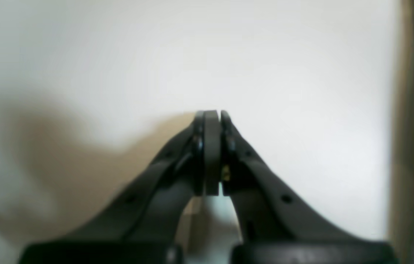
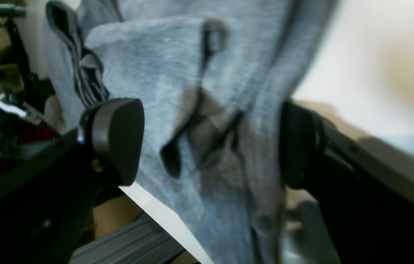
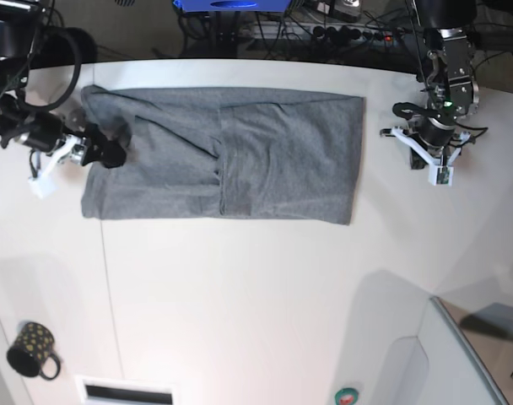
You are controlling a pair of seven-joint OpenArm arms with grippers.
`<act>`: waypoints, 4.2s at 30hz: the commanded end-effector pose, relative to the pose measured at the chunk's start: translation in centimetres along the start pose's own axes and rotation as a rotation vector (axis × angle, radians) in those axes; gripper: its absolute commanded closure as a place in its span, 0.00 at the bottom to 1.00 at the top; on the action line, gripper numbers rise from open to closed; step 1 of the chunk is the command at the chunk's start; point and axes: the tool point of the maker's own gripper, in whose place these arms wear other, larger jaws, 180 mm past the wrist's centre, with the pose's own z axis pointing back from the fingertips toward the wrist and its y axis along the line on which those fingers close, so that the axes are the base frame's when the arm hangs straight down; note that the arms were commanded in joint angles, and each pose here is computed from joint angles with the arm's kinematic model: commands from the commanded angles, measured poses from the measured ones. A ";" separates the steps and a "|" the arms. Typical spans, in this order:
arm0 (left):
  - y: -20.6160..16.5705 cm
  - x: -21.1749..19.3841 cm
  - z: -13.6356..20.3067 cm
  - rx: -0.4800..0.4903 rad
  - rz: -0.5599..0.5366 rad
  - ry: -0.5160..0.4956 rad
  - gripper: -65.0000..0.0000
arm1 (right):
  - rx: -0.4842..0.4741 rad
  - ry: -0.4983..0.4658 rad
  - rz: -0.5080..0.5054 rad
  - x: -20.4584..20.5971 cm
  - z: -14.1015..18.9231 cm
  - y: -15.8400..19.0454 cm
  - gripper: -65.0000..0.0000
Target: Layout the t-shirt on the table in an organized manner, then fold the t-shirt properly
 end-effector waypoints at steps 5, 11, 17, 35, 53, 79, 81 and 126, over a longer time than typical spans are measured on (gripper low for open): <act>-3.7 1.2 -1.2 -0.081 -0.016 -0.017 1.00 | -0.018 0.085 -0.027 -2.1 -0.9 -0.9 0.20; -8.5 1.9 -2.2 -0.170 -0.019 -0.023 1.00 | 0.000 0.130 0.006 -3.2 -2.0 0.0 0.20; -10.8 2.3 -2.4 -0.205 -0.008 -0.031 1.00 | -0.002 0.145 0.015 -3.4 -2.0 -0.1 0.23; -10.9 2.4 -2.4 -0.210 -0.028 -0.032 1.00 | -0.002 0.032 0.015 -0.9 -2.1 -0.1 0.46; -17.7 1.0 -1.6 -0.360 -0.107 -0.002 1.00 | 0.002 -0.095 0.221 4.0 -0.2 5.5 1.00; -23.7 2.2 -0.7 -0.461 -0.088 -0.030 1.00 | -0.108 0.043 0.239 1.1 -4.7 14.9 1.00; -23.8 2.1 -0.7 -0.462 -0.087 -0.028 1.00 | -0.135 0.043 0.262 1.0 -5.3 14.8 1.00; -19.7 5.1 0.0 -0.375 -0.106 -0.069 1.00 | -0.056 0.213 0.551 -7.1 -11.5 23.6 0.39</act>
